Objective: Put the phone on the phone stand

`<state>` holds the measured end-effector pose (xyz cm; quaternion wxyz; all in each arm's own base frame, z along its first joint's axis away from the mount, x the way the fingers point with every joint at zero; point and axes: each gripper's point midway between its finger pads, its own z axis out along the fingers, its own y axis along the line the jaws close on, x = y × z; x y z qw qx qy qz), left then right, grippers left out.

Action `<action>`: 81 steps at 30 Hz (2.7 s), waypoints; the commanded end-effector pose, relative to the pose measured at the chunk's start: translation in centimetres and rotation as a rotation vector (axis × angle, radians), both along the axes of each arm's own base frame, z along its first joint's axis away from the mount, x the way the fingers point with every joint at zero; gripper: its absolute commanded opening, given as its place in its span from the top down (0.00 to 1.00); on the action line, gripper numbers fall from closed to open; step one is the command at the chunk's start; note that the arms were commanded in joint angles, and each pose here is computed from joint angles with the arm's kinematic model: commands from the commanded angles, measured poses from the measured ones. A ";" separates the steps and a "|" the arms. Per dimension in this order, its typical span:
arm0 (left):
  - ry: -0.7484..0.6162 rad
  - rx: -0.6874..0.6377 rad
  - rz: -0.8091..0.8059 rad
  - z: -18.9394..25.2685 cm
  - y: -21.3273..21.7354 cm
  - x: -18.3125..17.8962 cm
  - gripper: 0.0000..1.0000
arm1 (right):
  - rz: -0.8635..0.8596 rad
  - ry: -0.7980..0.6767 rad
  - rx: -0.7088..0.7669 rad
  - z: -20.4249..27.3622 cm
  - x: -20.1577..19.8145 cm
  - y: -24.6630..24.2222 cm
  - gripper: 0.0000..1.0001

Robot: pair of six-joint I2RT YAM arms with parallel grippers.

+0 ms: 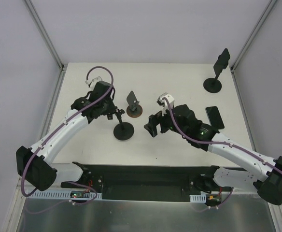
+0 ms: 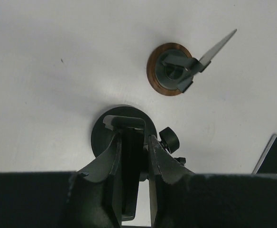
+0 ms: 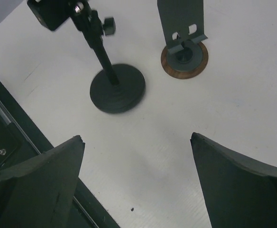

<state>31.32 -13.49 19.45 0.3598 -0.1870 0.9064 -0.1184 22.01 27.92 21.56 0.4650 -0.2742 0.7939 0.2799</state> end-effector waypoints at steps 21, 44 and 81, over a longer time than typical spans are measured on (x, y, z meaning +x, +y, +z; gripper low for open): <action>-0.294 -0.058 -0.186 6.6 -2.5 -6.9 0.01 | -0.066 -0.195 0.169 0.9 -3.4 7.8 0.03; -0.490 -0.064 -0.447 10.1 -1.2 -7.1 0.02 | -0.069 -0.108 0.005 -1.9 -0.2 12.1 0.60; -0.568 -0.171 -0.648 12.7 -4.1 -8.3 0.01 | -0.768 0.531 -0.147 -10.5 4.1 -20.0 0.04</action>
